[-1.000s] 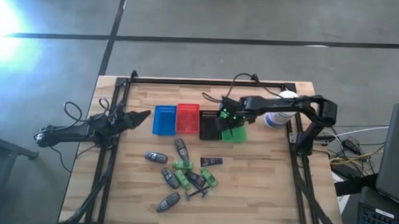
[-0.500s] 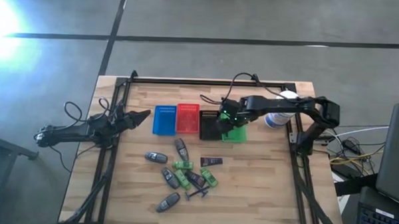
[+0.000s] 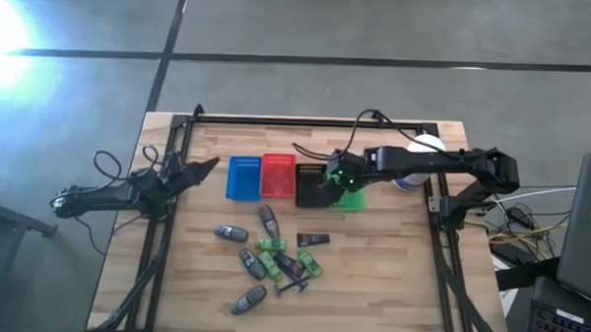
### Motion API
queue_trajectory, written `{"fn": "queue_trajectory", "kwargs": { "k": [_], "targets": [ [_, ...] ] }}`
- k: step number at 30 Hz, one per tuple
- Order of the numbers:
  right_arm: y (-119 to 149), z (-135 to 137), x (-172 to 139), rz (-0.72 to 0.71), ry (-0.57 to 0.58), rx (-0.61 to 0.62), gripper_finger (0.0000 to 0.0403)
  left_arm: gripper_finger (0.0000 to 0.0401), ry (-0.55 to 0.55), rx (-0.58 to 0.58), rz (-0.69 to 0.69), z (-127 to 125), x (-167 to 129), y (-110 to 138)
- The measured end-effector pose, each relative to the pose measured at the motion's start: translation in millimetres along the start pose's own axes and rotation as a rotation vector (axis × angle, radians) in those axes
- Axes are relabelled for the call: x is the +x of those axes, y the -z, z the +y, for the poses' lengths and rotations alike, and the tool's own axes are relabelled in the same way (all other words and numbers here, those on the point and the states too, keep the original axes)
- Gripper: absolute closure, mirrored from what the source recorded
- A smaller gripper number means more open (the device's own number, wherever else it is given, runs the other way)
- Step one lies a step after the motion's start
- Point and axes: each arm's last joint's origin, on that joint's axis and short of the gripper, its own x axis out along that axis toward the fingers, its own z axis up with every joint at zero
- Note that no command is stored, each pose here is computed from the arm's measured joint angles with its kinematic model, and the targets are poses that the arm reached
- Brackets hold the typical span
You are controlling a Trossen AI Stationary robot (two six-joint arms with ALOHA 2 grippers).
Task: Pick & Place Travel size toiletries
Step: Put the gray deodorant into the blue bin
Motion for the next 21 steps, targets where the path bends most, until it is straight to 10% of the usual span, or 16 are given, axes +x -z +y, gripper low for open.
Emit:
{"fn": "queue_trajectory", "kwargs": {
  "k": [13,21],
  "targets": [
    [2.8,6.7,1.1,0.014,-0.049,-0.039,0.0132,0.0128,0.034,-0.055,0.142,-8.4,3.9,2.5],
    [11.1,18.7,-5.9,0.056,-0.125,-0.121,0.0117,0.0128,-0.032,0.157,0.508,-40.1,13.9,0.0]
  ]
}}
